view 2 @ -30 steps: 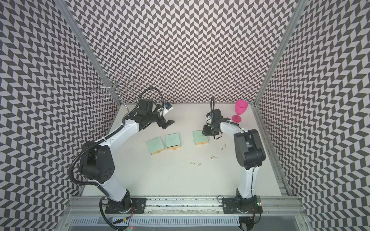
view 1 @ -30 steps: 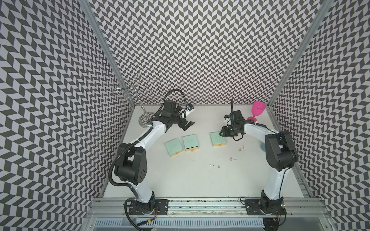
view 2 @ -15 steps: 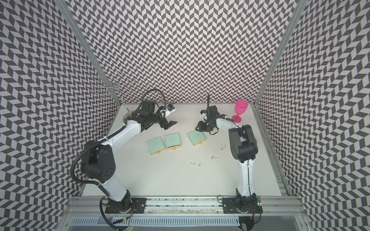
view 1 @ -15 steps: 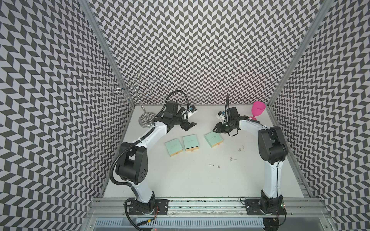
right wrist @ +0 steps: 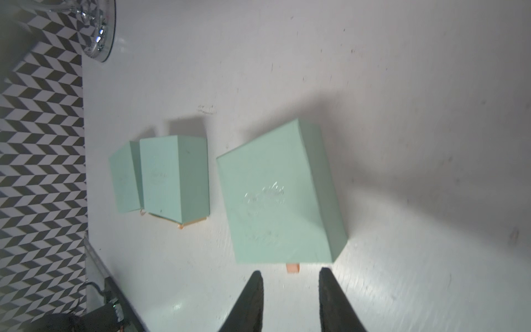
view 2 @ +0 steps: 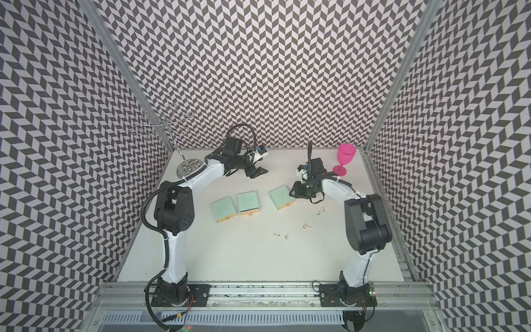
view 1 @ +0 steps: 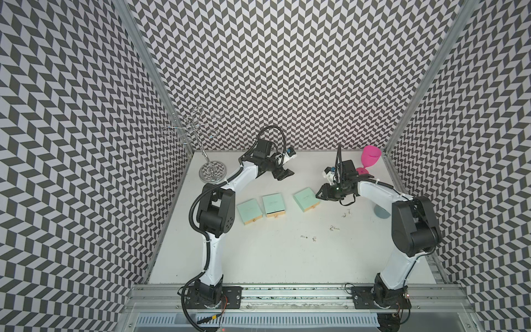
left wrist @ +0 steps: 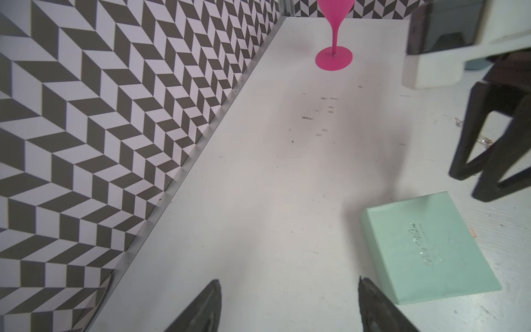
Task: Place the earrings into the drawer-style jewelry box
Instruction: Open the drawer in the jewelry box.
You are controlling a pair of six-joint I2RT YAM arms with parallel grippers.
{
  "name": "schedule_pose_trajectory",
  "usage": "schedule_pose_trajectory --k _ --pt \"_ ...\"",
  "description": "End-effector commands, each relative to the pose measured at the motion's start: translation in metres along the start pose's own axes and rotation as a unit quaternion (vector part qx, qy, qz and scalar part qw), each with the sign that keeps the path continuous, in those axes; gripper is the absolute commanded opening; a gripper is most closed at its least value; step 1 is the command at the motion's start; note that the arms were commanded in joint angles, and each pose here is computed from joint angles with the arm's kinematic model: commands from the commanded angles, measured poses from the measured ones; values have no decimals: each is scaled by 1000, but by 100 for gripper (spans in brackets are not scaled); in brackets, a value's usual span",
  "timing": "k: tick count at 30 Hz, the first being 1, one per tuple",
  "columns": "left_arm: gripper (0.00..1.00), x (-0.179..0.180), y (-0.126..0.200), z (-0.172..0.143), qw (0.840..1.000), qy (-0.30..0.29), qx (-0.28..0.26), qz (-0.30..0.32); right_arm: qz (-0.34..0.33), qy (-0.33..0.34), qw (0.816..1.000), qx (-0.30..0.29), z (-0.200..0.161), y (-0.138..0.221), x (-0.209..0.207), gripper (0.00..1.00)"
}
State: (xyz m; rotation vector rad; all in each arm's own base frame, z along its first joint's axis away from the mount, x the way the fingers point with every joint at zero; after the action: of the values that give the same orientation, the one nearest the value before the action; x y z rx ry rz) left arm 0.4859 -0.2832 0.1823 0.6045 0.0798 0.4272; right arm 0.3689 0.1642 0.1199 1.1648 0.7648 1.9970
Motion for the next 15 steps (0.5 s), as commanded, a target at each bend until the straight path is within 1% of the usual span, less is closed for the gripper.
schedule_pose_trajectory --k 1,2,5,7,10,15 --pt "69 -33 -6 1 998 -11 12 -66 52 -36 998 -31 -4 10 19 34" --pt "64 -40 -7 -2 997 -14 16 -77 65 -48 996 -36 -6 11 22 34" --pt "64 -60 -9 -10 994 -18 28 -104 80 -79 993 -43 -16 10 23 34" --pt "64 -68 -11 -15 992 -10 29 -119 80 -84 992 -44 -25 10 23 34" --pt "64 -69 -16 -21 992 6 35 -122 77 -94 992 -43 -37 9 20 34" --pt "62 -69 -17 -24 991 14 37 -125 85 -113 988 -56 -49 10 21 35"
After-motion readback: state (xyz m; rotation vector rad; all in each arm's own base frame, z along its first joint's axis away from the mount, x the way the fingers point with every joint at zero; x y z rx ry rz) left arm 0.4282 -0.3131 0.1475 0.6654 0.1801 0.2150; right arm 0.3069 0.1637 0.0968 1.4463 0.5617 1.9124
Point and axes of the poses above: each gripper's point midway between its finger pads, its own y axis back along the fingers, its own x axis along the line the jaws close on, z = x × y, the point moved 3 cm from there along y, back along the fingers, and after that the axes turned 9 degrees about y, right-handed, at the moved point
